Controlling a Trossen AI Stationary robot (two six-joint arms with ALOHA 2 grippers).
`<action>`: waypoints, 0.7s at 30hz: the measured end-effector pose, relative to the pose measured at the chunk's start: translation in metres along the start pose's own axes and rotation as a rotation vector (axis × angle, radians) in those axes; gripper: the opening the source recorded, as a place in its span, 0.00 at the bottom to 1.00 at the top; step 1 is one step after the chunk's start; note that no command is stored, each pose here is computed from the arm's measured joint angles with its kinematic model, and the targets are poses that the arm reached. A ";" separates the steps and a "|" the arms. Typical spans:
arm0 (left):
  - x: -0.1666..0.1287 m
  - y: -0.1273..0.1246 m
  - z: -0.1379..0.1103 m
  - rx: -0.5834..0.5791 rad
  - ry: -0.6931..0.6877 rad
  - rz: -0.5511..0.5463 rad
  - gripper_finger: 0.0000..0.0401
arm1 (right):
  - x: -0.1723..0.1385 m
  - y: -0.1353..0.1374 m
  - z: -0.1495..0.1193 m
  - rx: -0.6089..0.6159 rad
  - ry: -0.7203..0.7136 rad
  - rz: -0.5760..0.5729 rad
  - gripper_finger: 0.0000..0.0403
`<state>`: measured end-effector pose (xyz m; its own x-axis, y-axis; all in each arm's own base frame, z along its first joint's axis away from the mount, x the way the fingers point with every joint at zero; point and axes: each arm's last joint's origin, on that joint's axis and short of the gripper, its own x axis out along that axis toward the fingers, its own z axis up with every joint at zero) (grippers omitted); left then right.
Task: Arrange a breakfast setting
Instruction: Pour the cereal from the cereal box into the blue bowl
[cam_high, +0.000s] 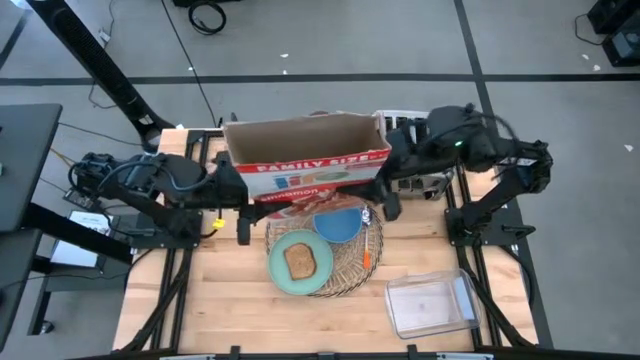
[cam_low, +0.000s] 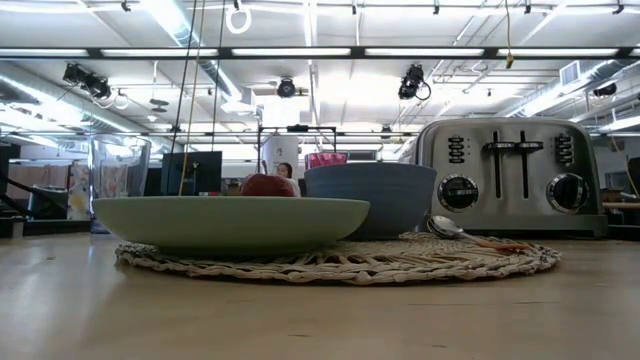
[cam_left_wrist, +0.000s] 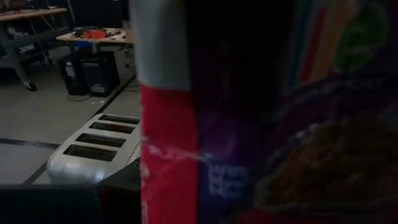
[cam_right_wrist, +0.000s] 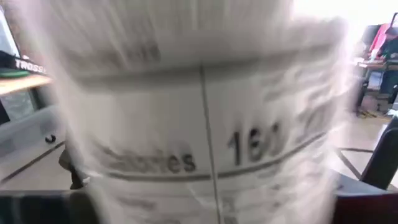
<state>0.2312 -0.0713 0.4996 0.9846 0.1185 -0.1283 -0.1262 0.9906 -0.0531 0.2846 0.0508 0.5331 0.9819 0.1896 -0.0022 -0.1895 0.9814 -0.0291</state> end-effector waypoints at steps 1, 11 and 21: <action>-0.001 0.000 0.000 -0.001 -0.003 0.004 0.52 | -0.005 0.000 0.003 -0.001 -0.008 -0.001 0.68; -0.030 0.014 0.024 -0.061 -0.172 0.030 0.52 | -0.070 -0.004 0.020 -0.033 0.027 -0.152 0.86; -0.023 0.009 0.033 -0.008 -0.275 0.027 0.52 | -0.072 -0.012 0.019 0.039 0.025 -0.105 0.85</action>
<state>0.2113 -0.0631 0.5348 0.9767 0.1597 0.1437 -0.1524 0.9864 -0.0609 0.2160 0.0255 0.5529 0.9960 0.0856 -0.0265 -0.0854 0.9963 0.0088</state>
